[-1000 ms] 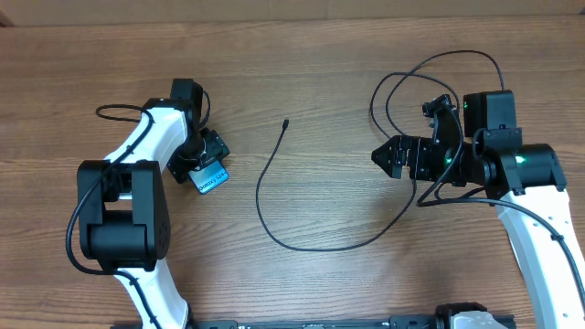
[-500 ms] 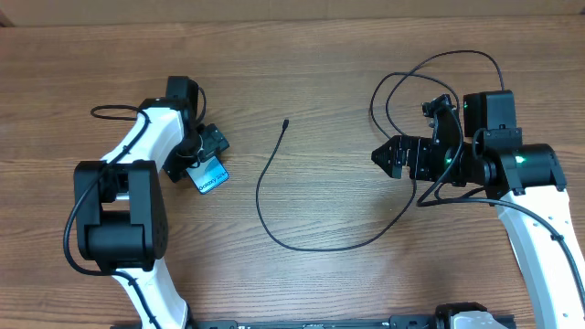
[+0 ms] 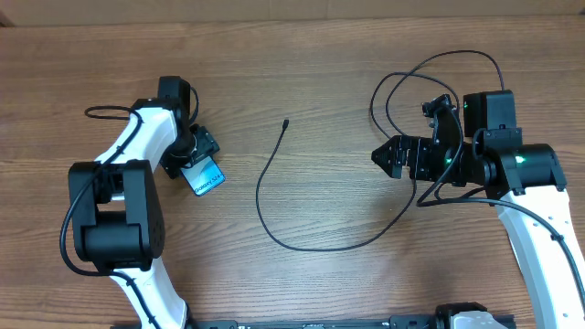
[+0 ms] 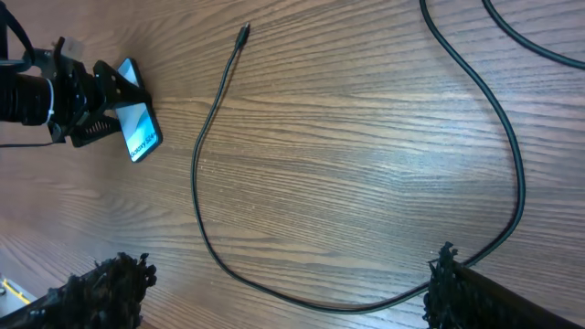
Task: Plug charger to phone and switch on socket
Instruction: 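Lift the phone with the left gripper and carry it toward the cable end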
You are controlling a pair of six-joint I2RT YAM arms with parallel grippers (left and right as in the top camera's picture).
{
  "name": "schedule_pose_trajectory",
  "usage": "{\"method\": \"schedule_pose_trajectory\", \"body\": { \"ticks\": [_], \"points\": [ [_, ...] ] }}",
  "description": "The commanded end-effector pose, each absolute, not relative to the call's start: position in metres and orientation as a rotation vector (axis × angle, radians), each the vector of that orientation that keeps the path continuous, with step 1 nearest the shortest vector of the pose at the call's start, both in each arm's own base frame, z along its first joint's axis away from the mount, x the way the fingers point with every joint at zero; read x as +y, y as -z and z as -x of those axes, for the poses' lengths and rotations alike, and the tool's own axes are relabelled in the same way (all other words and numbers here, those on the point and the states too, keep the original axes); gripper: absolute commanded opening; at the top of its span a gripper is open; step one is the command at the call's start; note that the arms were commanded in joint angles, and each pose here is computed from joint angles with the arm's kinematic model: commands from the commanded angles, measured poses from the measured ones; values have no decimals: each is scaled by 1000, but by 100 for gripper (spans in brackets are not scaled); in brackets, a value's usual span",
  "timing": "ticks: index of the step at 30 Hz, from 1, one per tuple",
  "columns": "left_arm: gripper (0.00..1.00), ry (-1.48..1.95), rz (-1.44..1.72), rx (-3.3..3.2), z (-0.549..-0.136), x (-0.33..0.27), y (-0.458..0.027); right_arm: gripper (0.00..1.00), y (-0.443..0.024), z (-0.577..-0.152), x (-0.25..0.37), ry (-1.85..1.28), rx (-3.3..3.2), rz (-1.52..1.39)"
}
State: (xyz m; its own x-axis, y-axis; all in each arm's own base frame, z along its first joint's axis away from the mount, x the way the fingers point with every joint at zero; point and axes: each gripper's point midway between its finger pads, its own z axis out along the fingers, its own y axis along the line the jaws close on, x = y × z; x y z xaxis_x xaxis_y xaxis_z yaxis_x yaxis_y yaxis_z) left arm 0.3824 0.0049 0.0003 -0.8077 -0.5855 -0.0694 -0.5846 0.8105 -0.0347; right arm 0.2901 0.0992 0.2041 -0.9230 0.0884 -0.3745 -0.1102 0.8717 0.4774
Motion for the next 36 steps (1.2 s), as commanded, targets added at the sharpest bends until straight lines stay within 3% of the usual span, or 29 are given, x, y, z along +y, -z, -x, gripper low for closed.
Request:
{"method": "schedule_pose_trajectory", "body": {
  "ticks": [1, 5, 21, 30, 32, 36],
  "points": [
    [75, 55, 950, 2973, -373, 0, 18, 100, -202, -290, 98, -700, 2658, 14],
    [76, 46, 955, 2989, -372, 0, 11, 100, -202, -290, 98, -700, 2657, 14],
    [73, 139, 923, 2909, -422, -5, -95, 100, -203, -292, 98, -700, 2648, 17],
    [73, 564, 909, 2942, -424, -53, -112, 100, -204, -293, 99, -707, 2641, 16],
    [66, 693, 906, 2943, -423, -66, -118, 100, -206, -293, 101, -726, 2634, 22],
    [62, 851, 985, 2926, -423, -82, -126, 100, -211, -294, 108, -785, 2612, 43]
  ]
}}
